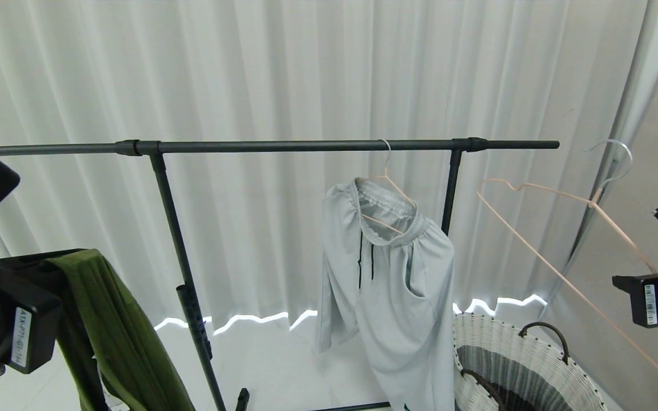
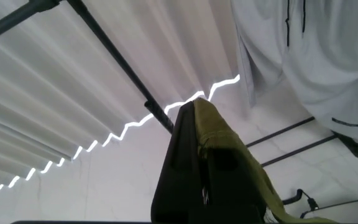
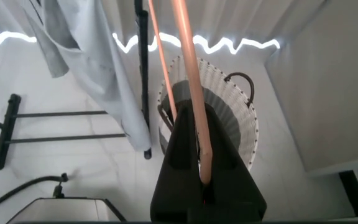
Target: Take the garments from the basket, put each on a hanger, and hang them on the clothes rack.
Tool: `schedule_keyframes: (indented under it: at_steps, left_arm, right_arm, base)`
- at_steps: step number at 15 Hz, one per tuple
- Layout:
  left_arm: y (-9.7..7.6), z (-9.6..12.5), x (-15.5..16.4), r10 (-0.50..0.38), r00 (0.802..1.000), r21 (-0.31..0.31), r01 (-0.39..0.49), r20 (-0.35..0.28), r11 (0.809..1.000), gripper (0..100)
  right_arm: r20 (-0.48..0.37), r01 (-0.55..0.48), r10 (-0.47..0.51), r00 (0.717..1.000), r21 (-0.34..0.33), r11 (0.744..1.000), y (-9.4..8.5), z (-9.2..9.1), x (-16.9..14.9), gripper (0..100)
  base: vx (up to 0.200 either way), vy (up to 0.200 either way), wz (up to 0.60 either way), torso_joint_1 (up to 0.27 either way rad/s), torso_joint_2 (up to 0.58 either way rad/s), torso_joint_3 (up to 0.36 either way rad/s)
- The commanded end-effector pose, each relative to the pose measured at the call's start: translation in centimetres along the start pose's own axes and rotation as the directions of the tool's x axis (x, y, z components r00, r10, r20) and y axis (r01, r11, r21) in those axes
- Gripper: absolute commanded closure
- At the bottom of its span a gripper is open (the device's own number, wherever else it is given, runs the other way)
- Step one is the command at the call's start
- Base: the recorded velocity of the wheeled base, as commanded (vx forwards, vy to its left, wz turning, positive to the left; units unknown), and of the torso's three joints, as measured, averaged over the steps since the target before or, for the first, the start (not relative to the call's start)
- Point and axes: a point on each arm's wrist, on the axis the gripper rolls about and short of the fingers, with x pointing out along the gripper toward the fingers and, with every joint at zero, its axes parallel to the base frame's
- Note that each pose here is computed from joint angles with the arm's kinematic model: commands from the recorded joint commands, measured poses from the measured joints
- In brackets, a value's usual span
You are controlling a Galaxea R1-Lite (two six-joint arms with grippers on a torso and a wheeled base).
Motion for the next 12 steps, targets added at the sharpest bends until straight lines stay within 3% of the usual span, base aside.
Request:
schedule_keyframes:
  at_steps: [1, 6, 8, 10, 12]
  left_arm:
    - [-0.1, 0.0, 0.1, -0.001, 1.000, 0.002, 0.001, -0.003, 1.000, 100]
    - [-0.1, -0.1, 0.1, -0.001, 1.000, 0.002, 0.001, -0.005, 1.000, 100]
    - [-0.2, -0.4, 0.2, -0.004, 1.000, 0.006, 0.004, -0.012, 1.000, 100]
    - [-0.5, -0.9, 0.4, -0.007, 1.000, 0.026, 0.007, -0.028, 1.000, 100]
    - [-0.6, -1.3, 0.5, -0.008, 0.999, 0.079, 0.011, -0.037, 0.997, 100]
  right_arm:
    - [0.013, -0.017, 0.017, 1.000, -0.007, 1.000, 0.3, 0.0, -0.4, 100]
    - [0.054, -0.100, 0.102, 0.993, -0.047, 0.994, 1.8, 0.8, -1.1, 100]
    - [0.049, -0.170, 0.175, 0.983, -0.089, 0.981, 3.2, 0.6, -1.5, 100]
    - [0.020, -0.295, 0.302, 0.953, -0.165, 0.941, 5.6, -0.2, -2.3, 100]
    - [-0.025, -0.406, 0.412, 0.911, -0.236, 0.883, 7.9, -1.2, -3.1, 100]
  base:
    - [0.000, 0.200, 0.00, -0.002, 0.00, 0.002]
    - [0.000, 0.200, 0.00, 0.006, 0.00, 0.003]
    - [0.000, 0.000, 0.00, 0.000, 0.00, 0.000]
    - [0.000, 0.000, 0.00, 0.000, 0.00, 0.000]
    - [0.000, 0.000, 0.00, 0.000, 0.00, 0.000]
